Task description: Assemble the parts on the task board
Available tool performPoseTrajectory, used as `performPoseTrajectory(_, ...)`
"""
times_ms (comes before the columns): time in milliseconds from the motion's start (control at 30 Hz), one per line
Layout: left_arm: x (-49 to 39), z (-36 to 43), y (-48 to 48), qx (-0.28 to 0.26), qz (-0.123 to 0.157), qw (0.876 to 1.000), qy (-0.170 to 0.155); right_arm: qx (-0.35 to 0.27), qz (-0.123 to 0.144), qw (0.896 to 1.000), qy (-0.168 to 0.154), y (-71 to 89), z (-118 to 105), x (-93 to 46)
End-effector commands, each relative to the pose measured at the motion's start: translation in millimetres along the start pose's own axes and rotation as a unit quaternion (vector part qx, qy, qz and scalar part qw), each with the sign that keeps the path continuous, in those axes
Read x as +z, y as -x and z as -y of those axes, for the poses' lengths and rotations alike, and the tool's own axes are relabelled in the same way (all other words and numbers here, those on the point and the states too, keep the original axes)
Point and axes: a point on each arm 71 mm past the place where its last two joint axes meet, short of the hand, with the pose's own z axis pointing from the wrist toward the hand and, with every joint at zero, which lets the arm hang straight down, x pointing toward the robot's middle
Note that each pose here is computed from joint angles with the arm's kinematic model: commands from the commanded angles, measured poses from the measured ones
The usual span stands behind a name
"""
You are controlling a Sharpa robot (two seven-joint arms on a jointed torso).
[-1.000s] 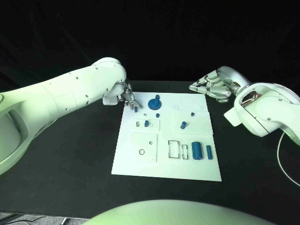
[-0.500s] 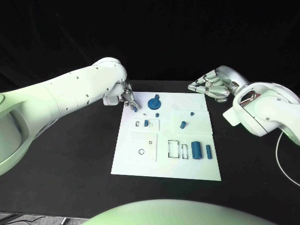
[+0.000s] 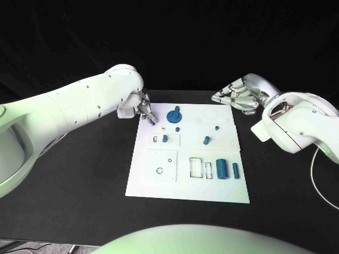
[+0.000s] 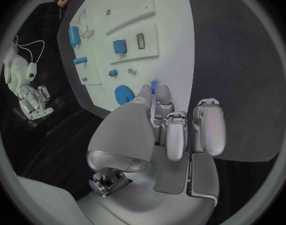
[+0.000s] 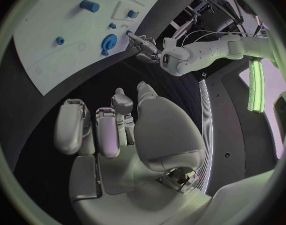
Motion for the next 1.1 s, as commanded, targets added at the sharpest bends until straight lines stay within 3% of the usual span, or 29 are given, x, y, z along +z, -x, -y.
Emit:
performPoseTrajectory(33,0.5,1.1,-1.9,-0.001,-0.005,1.000,-0.004,-0.006,-0.006,1.000,0.004,-1.7,-1,-0.1)
performPoseTrajectory(300,-3.1,-1.8,-3.7,-0.028,-0.004,0.999,-0.019,-0.007,-0.009,1.000,0.003,-2.3,-1,0.2)
performPoseTrajectory(600,-20.8,-7.1,-11.3,-0.094,0.019,0.994,-0.054,-0.008,-0.010,1.000,0.000,-3.4,1,0.2)
performPoseTrajectory(867,-34.7,-12.4,-30.2,-0.115,0.029,0.990,-0.077,-0.008,-0.014,1.000,-0.002,-5.7,3,0.3)
performPoseTrajectory(1100,-36.9,-17.2,-45.3,-0.092,0.041,0.991,-0.084,-0.007,-0.016,1.000,-0.003,-7.1,4,0.3)
